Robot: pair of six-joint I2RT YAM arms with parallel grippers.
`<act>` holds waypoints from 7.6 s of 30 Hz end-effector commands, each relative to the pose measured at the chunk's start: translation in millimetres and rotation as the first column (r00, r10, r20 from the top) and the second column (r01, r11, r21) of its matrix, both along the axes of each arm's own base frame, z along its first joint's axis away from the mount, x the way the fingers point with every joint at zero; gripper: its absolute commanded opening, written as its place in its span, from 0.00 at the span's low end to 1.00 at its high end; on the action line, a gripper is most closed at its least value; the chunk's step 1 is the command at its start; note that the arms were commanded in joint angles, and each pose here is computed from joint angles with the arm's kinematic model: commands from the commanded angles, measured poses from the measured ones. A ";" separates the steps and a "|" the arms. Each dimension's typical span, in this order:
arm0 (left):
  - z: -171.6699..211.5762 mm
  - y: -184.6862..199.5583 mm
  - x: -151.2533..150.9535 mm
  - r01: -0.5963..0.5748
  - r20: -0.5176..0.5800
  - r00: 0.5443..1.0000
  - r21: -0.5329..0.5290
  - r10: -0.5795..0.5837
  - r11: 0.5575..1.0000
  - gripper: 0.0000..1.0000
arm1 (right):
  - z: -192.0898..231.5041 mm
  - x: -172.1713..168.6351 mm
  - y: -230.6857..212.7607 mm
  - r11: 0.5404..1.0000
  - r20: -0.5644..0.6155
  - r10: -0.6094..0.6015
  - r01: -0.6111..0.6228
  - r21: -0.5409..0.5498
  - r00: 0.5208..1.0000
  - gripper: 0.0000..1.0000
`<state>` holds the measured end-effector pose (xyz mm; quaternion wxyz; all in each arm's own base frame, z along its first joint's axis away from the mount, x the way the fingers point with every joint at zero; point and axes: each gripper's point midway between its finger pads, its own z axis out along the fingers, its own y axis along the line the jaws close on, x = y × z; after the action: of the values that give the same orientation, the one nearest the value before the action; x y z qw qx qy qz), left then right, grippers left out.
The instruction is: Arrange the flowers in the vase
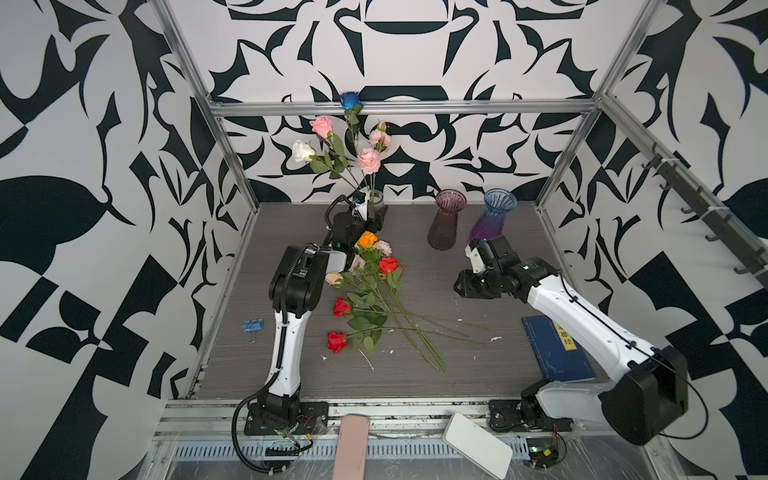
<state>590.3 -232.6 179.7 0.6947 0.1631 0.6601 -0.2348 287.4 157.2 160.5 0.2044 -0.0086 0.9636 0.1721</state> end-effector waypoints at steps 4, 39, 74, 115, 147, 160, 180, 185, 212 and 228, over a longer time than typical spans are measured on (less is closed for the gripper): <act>35.2 19.5 -8.5 -0.005 0.085 0.996 -0.001 0.005 1.000 0.53 | 17.5 21.4 15.7 0.998 0.045 0.011 -0.013 0.063 0.999 0.45; 29.8 23.9 -6.4 0.038 0.097 0.994 0.100 -0.048 0.994 0.55 | 20.9 3.0 6.8 0.996 0.053 -0.022 0.018 0.086 0.998 0.45; 28.1 59.6 -22.3 -0.041 0.080 0.996 0.085 0.034 0.996 0.99 | 12.9 0.1 10.2 0.994 0.033 -0.019 0.015 0.107 0.999 0.45; 55.5 113.2 -332.1 -0.213 -0.518 0.844 -0.079 0.142 0.974 0.99 | 89.2 267.1 -51.6 0.787 -0.061 -0.385 0.363 0.499 0.921 0.40; 7.5 105.5 -286.8 -0.454 -0.791 0.578 -0.107 0.202 0.884 0.99 | 80.4 40.3 25.0 0.923 -0.135 -0.175 0.210 0.321 0.975 0.01; -5.4 101.9 -303.8 -0.427 -0.821 0.562 -0.184 0.101 0.885 0.99 | 80.4 29.5 30.4 0.935 -0.120 -0.153 0.183 0.304 0.981 0.12; -1.6 91.9 -306.5 -0.379 -0.810 0.586 -0.235 0.035 0.895 0.99 | 145.0 -4.2 22.7 0.949 0.154 0.013 -0.060 0.310 0.988 0.37; 8.9 59.9 -295.0 -0.272 -0.767 0.642 -0.238 -0.009 0.932 0.99 | 142.5 -64.8 28.8 0.926 0.250 0.168 -0.240 0.291 0.954 0.37; -64.1 36.3 -413.8 -0.497 -0.950 0.133 -0.309 -0.281 0.811 0.75 | 7.9 -145.9 95.8 0.896 -0.067 0.414 -0.420 -0.147 0.908 0.36; -105.0 -40.3 -421.6 -0.848 -0.987 -0.156 0.117 -0.032 0.518 0.63 | 5.5 -203.0 -33.5 0.987 -0.006 0.123 -0.122 0.106 0.992 0.32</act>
<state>160.2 -288.6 85.8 0.0641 -0.4232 0.8705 -0.2430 95.7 144.8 175.4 0.2010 -0.0920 0.9449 0.2414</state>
